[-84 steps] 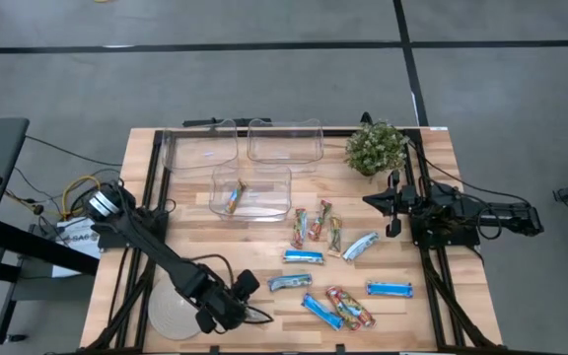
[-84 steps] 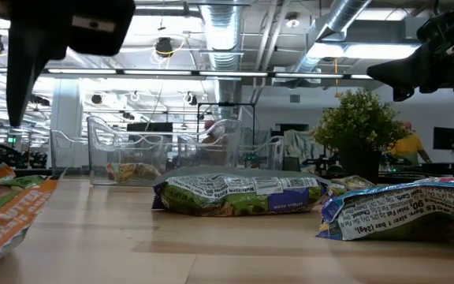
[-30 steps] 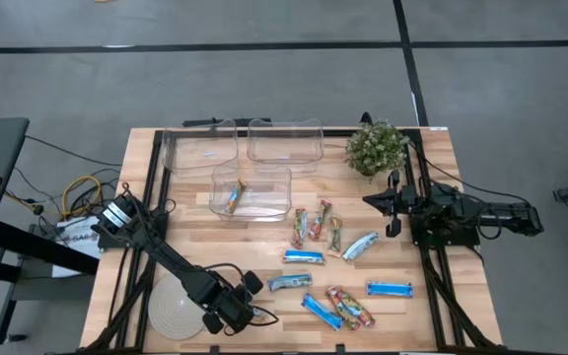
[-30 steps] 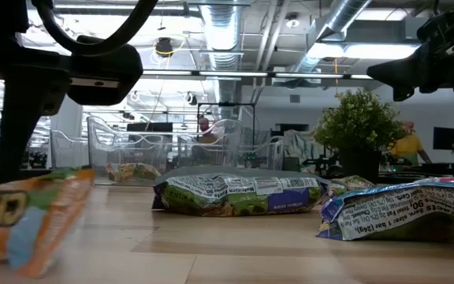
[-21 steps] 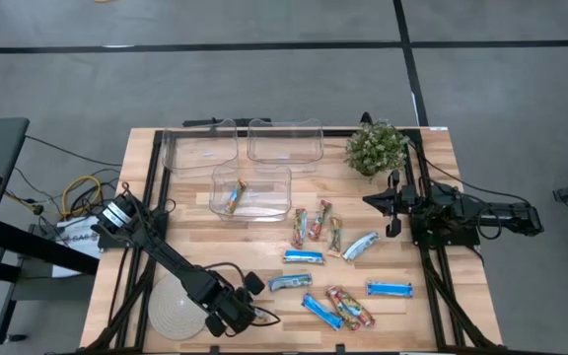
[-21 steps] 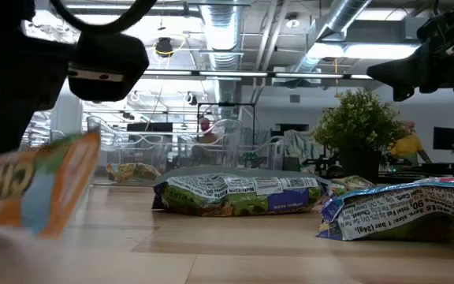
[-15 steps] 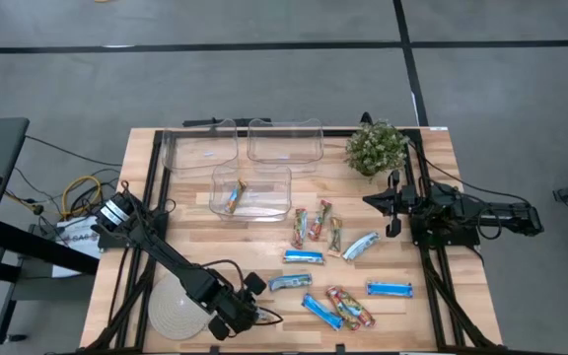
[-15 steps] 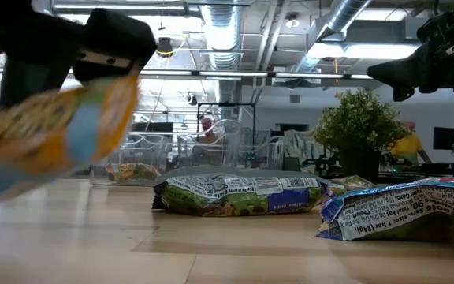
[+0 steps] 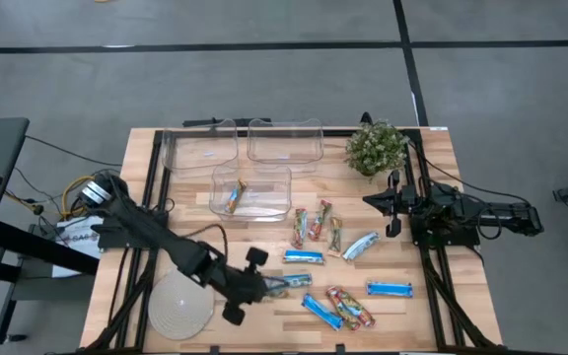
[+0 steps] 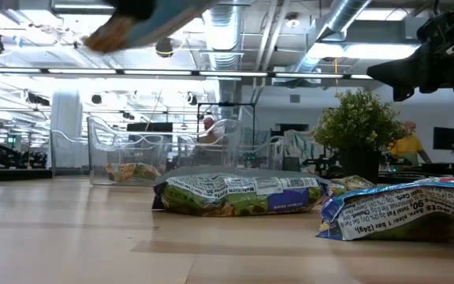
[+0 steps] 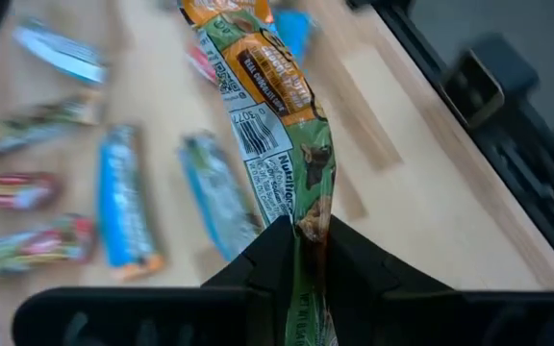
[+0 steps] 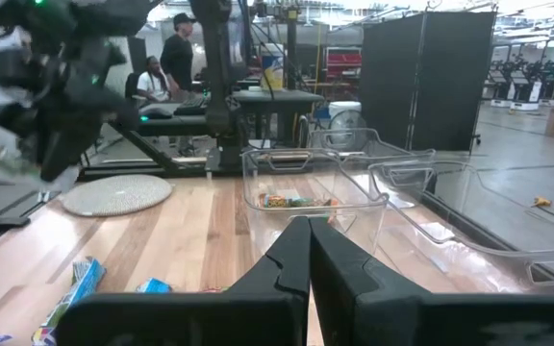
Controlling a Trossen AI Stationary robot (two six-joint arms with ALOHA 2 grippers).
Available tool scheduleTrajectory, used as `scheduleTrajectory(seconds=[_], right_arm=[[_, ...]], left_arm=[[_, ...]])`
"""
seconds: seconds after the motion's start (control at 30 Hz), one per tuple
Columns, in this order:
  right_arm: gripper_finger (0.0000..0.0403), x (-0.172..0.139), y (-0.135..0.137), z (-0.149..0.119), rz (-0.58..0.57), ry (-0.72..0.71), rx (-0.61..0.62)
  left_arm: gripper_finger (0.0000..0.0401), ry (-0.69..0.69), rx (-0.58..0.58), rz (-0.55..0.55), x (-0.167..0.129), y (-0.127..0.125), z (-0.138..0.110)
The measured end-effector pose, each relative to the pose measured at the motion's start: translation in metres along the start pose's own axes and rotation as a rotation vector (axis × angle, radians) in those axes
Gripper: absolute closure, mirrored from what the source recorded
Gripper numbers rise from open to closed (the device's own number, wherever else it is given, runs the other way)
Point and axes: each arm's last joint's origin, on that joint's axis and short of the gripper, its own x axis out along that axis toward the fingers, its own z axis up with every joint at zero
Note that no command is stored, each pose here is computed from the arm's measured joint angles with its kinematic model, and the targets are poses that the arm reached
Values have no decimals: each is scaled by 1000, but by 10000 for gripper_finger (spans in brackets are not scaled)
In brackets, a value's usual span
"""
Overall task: Pick and place Granola Bars by type
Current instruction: Put the orange granola bar into the bottom transparent bin
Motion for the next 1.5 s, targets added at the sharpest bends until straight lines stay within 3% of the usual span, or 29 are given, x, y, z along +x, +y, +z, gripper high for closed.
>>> scheduleTrajectory(seconds=[0.4,0.7,1.3,1.5], right_arm=[[403,0,0,0,0,0,0],[403,0,0,0,0,0,0],[403,0,0,0,0,0,0],[403,0,0,0,0,0,0]], left_arm=[[355,-132,-116,98,-57,53,16],[355,-142,-195,188,-85,91,11],[355,-125,-320,362,-98,147,-2],[355,-109,-420,409,-101,164,-9]])
